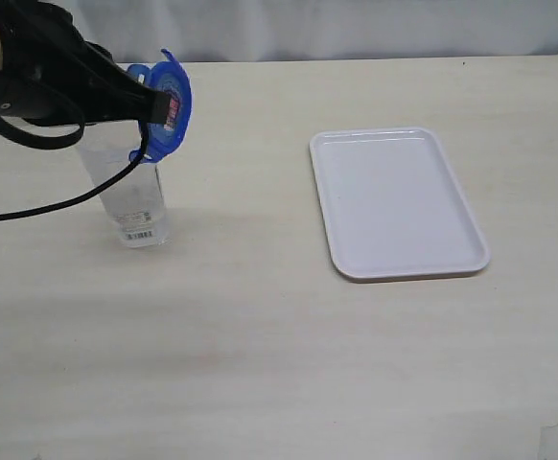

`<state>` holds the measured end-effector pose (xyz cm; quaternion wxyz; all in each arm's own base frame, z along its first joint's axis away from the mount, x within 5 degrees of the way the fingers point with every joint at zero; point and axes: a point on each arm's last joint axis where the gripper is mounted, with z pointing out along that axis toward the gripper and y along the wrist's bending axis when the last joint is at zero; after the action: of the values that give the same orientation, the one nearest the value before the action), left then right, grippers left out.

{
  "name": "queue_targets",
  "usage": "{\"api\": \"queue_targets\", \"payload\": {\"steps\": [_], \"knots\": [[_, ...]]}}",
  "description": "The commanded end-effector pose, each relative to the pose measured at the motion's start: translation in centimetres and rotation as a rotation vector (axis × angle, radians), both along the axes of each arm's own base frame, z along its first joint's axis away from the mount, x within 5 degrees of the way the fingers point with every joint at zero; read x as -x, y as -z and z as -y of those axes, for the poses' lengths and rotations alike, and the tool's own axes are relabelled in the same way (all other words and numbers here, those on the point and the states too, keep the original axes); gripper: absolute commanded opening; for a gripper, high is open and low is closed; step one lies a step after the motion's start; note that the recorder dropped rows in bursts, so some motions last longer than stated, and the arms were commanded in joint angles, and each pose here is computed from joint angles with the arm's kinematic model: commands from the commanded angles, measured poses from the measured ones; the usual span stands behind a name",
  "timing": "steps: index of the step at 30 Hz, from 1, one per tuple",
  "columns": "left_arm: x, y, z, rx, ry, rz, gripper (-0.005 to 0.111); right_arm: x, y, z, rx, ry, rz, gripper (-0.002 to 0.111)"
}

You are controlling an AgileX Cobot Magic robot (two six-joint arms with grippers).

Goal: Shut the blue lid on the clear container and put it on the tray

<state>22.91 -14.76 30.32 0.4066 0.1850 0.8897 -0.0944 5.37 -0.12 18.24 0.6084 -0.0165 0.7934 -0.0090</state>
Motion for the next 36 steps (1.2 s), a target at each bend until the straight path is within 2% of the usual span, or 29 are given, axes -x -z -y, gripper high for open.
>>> {"api": "queue_targets", "payload": {"steps": [1,23,36], "knots": [[-0.1,-0.1,0.2,0.056,0.008,0.036,0.0,0.0,0.0,0.0,0.003,-0.003,0.006,0.004],[0.2,0.4,-0.3,-0.001,-0.01,-0.014,0.0,0.0,0.0,0.0,0.003,-0.003,0.006,0.004],[0.7,-0.5,-1.7,-0.018,-0.045,-0.002,0.0,0.0,0.0,0.0,0.003,-0.003,0.006,0.004]]}}
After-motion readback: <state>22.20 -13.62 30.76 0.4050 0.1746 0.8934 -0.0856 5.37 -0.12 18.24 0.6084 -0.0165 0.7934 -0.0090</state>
